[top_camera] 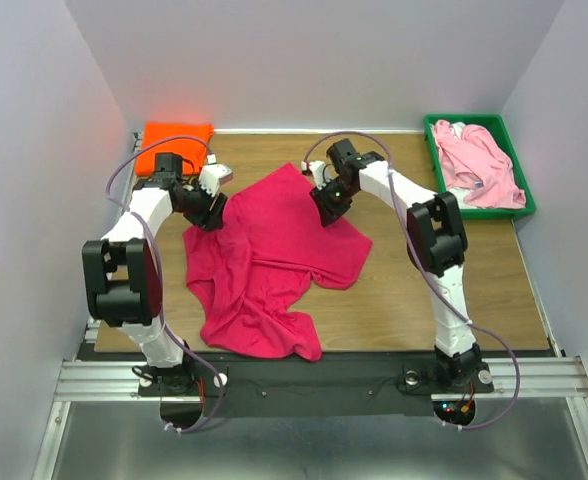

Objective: Fold and stack the t-shirts
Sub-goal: Flatten the tshirt out

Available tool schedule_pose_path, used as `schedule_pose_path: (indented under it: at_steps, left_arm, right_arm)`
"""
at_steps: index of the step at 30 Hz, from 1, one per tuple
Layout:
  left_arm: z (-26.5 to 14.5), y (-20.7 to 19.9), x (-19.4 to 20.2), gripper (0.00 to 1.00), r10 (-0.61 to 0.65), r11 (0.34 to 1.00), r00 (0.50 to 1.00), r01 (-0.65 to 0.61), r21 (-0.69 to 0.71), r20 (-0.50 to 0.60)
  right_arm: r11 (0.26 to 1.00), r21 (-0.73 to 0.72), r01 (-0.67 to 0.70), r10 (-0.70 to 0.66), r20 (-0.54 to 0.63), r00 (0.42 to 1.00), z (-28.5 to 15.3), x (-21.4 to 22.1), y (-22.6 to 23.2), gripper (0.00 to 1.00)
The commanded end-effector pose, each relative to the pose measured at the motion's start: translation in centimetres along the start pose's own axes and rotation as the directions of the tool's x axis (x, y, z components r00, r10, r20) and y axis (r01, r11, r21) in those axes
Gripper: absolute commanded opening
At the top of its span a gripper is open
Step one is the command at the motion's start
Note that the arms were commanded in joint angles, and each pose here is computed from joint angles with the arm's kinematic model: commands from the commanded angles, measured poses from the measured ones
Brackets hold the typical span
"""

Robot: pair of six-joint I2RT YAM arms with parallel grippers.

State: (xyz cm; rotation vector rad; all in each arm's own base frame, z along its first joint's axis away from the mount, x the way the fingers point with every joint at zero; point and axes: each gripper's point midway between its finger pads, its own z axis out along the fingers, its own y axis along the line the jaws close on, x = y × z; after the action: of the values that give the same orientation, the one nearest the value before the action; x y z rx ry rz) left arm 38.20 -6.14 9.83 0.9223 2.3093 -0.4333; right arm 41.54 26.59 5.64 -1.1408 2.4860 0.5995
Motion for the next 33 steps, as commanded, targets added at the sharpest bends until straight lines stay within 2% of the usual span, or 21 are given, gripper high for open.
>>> schedule_pose_path:
  at_steps: [1, 7, 10, 11, 16, 19, 21, 22, 26, 33]
  left_arm:
    - [-0.2, -3.9, -0.1, 0.66, 0.018, 0.997, 1.000, -0.019, 0.074, 0.020]
    - [2.9, -6.4, 0.2, 0.67, 0.066, 0.997, 0.998, -0.066, 0.031, -0.020]
    - [4.1, -6.7, 0.7, 0.67, 0.069, 0.998, 0.996, -0.069, -0.005, -0.057]
    - [4.7, -7.1, 1.1, 0.64, 0.072, 0.997, 0.995, -0.072, 0.004, -0.074]
    - [5.2, -5.4, 2.0, 0.42, 0.062, 0.994, 0.991, -0.072, -0.084, -0.116]
    - [4.1, -4.3, 1.9, 0.39, 0.053, 0.992, 0.994, -0.063, -0.107, -0.096]
    - [3.2, -3.2, 2.4, 0.32, 0.050, 0.991, 0.993, -0.063, -0.116, -0.110]
    - [3.0, -2.7, 2.6, 0.21, 0.065, 0.990, 0.991, -0.079, -0.116, -0.121]
    - [1.7, 0.4, 4.1, 0.00, 0.024, 0.986, 0.989, -0.048, -0.162, -0.143]
    - [-1.3, 4.3, 3.0, 0.00, 0.016, 0.974, 0.995, -0.038, -0.224, -0.099]
  right_arm:
    - [0.998, 0.018, -0.058, 0.059, -0.065, 0.996, 3.1, 2.2, -0.9, 0.33]
    - [0.996, 0.060, -0.067, 0.079, -0.221, 0.972, 3.8, 9.2, -0.7, 0.29]
    - [0.995, 0.070, -0.068, 0.085, -0.291, 0.953, 2.2, 13.3, 0.7, 0.28]
    - [0.995, 0.065, -0.081, 0.099, -0.344, 0.934, 1.9, 16.1, 1.4, 0.28]
    - [0.993, 0.091, -0.080, 0.109, -0.378, 0.919, -1.6, 20.2, 3.1, 0.28]
    - [0.988, 0.128, -0.083, 0.129, -0.416, 0.900, -2.8, 22.7, 3.2, 0.28]
    - [0.984, 0.164, -0.075, 0.139, -0.424, 0.895, -3.8, 23.5, 2.8, 0.28]
    - [0.983, 0.165, -0.075, 0.141, -0.438, 0.888, -4.3, 24.3, 3.2, 0.27]
    - [0.983, 0.165, -0.077, 0.147, -0.467, 0.872, -5.3, 26.4, 3.5, 0.27]
    - [0.977, 0.209, -0.041, 0.123, -0.395, 0.910, -7.2, 24.1, 2.5, 0.29]
